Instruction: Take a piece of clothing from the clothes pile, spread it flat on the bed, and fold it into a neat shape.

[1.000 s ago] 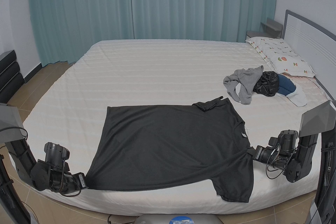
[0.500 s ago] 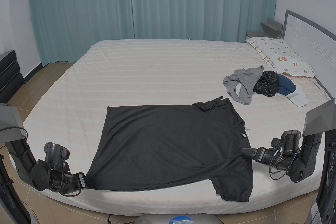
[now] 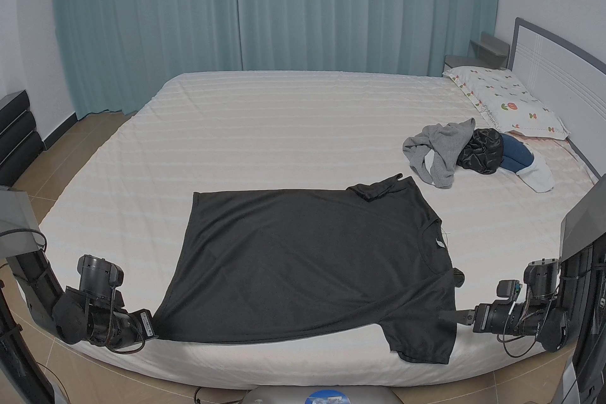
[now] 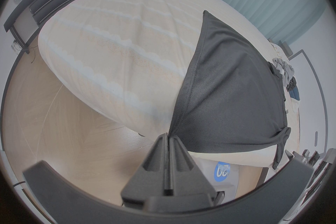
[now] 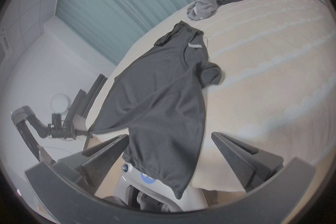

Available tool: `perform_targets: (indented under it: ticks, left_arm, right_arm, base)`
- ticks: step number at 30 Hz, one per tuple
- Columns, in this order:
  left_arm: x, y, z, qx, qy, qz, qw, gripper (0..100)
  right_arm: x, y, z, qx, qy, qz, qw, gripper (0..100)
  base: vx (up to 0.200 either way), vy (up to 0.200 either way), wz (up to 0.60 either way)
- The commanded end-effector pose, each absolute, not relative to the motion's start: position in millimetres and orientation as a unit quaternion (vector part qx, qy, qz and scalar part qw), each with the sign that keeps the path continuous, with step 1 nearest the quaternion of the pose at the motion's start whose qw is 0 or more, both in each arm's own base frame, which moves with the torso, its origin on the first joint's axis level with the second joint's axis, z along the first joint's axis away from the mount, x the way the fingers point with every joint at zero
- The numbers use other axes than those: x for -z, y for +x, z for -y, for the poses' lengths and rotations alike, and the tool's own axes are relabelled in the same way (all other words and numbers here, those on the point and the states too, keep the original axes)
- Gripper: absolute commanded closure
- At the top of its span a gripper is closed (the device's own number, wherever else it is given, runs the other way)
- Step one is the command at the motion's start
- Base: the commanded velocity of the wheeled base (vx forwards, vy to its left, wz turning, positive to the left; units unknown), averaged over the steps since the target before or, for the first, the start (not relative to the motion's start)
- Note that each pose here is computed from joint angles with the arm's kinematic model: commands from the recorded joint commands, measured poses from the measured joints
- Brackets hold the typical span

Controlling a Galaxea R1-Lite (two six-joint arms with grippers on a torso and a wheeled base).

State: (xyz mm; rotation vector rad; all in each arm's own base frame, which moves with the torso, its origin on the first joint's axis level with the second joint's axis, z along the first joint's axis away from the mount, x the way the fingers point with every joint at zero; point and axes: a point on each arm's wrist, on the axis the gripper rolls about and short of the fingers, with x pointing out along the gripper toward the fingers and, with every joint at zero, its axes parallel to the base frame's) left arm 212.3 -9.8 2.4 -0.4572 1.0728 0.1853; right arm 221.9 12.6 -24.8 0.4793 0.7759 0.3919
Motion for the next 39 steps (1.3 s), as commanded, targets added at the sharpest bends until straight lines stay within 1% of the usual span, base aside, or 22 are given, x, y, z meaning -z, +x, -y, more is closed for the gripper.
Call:
perform_targets:
  ticks: [1,12,18,23,27,28,39]
  left_arm:
    - [-4.2,212.2,9.7,-0.087,-0.216,-0.502,0.833,100]
    - [-3.9,212.2,10.1,-0.085,-0.217,-0.503,0.832,100]
    - [-3.9,212.2,10.0,-0.086,-0.216,-0.503,0.832,100]
    - [-3.9,212.2,9.7,-0.086,-0.217,-0.503,0.832,100]
    - [-3.5,212.2,9.7,-0.086,-0.216,-0.504,0.832,100]
    - [-3.5,212.2,9.7,-0.086,-0.216,-0.504,0.832,100]
    - [-3.9,212.2,9.7,-0.086,-0.217,-0.503,0.832,100]
  right_arm:
    - [37.2,211.3,-13.7,-0.192,0.226,-0.408,0.864,0]
    - [40.4,213.1,-16.9,-0.2,0.228,-0.412,0.859,0]
    - [40.7,220.7,-20.1,-0.209,0.224,-0.401,0.863,0]
    - [43.0,225.3,-26.5,-0.217,0.225,-0.401,0.861,0]
    - [43.1,226.4,-27.4,-0.212,0.229,-0.4,0.862,0]
    - [42.7,226.2,-27.1,-0.212,0.229,-0.4,0.862,100]
    - [35.5,215.5,-14.3,-0.185,0.241,-0.402,0.864,100]
  base:
    - [0.0,0.0,0.0]
    - [0.0,0.0,0.0]
    - [0.0,0.0,0.0]
    - [0.0,0.0,0.0]
    - [0.0,0.0,0.0]
    - [0.0,0.0,0.0]
    - [0.0,0.0,0.0]
